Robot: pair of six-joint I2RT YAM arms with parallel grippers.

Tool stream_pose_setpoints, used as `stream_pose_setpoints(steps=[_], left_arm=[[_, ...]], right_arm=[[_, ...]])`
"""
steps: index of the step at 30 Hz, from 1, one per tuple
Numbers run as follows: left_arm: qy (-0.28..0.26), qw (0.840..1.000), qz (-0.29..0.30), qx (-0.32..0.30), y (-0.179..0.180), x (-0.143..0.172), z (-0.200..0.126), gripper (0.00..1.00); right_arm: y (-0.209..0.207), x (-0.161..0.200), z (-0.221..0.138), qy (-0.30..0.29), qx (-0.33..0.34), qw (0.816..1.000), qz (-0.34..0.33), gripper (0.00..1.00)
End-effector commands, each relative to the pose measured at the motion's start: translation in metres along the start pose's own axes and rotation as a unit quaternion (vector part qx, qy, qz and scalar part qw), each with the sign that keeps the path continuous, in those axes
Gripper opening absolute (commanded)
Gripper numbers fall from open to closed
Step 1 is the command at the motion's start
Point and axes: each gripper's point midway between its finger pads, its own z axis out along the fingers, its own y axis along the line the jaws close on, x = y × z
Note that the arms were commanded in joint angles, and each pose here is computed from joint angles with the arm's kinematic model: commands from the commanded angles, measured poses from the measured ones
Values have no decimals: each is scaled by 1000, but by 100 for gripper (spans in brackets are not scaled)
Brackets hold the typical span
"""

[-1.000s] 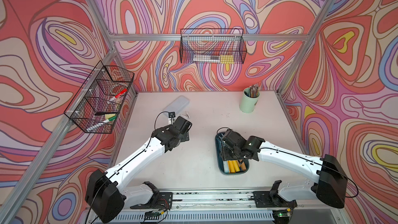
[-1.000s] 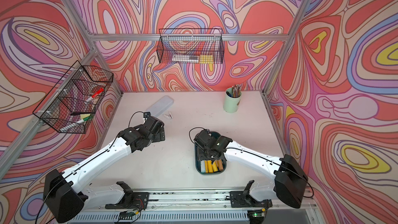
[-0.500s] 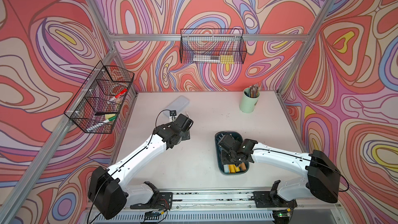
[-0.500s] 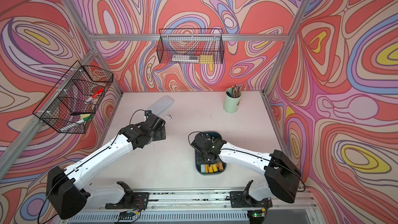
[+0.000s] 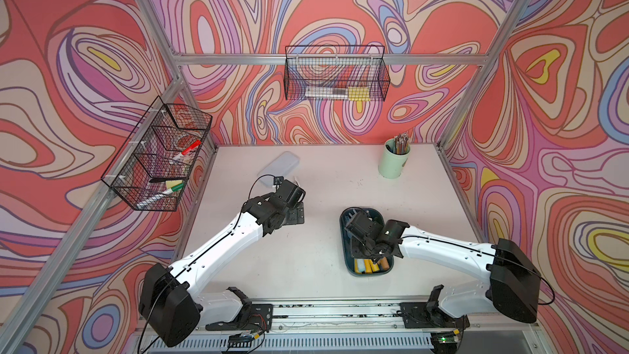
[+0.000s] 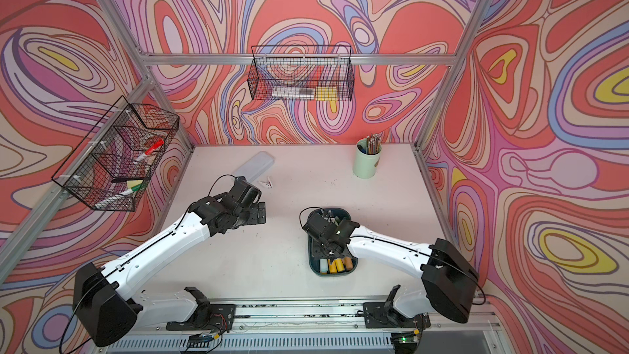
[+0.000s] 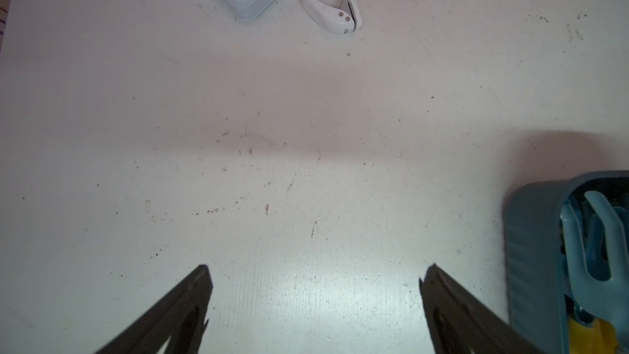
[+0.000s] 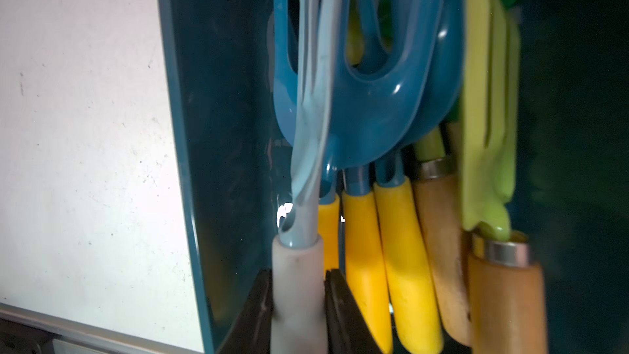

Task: Take the hand rake out of the storage box
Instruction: Pick up the rake from the storage box.

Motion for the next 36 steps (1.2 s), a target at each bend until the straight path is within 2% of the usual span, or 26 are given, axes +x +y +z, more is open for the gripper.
stream_pose_setpoints(steps=[1, 11, 16, 22, 24, 26, 28, 30, 36], left_arm=[[-11, 999, 11, 43, -10, -5, -9, 99], [-1, 994, 7, 108, -28, -11, -20, 99], [-9, 993, 5, 116, -33, -22, -21, 99], [6, 981, 6, 195, -62, -20, -29, 98], [17, 971, 7, 238, -76, -16, -35, 97], [19, 955, -3, 296, -94, -17, -44, 97], [12, 930, -19, 367, -115, -22, -60, 96], [-5, 909, -30, 416, -127, -29, -72, 95], [-40, 866, -2, 499, -146, -40, -99, 88]], right_arm=[[-6, -14, -18, -35, 17, 999, 1, 1], [2, -38, -46, -67, 7, 998, -16, 0], [-1, -48, -53, -73, -2, 997, -15, 0], [-5, -62, -68, -85, -34, 996, -16, 0], [0, -67, -77, -99, -61, 993, -26, 0], [16, -74, -88, -121, -128, 983, -47, 0], [31, -84, -102, -146, -212, 965, -56, 0], [38, -94, -113, -154, -265, 950, -59, 0], [75, -101, -132, -134, -353, 920, -102, 0]])
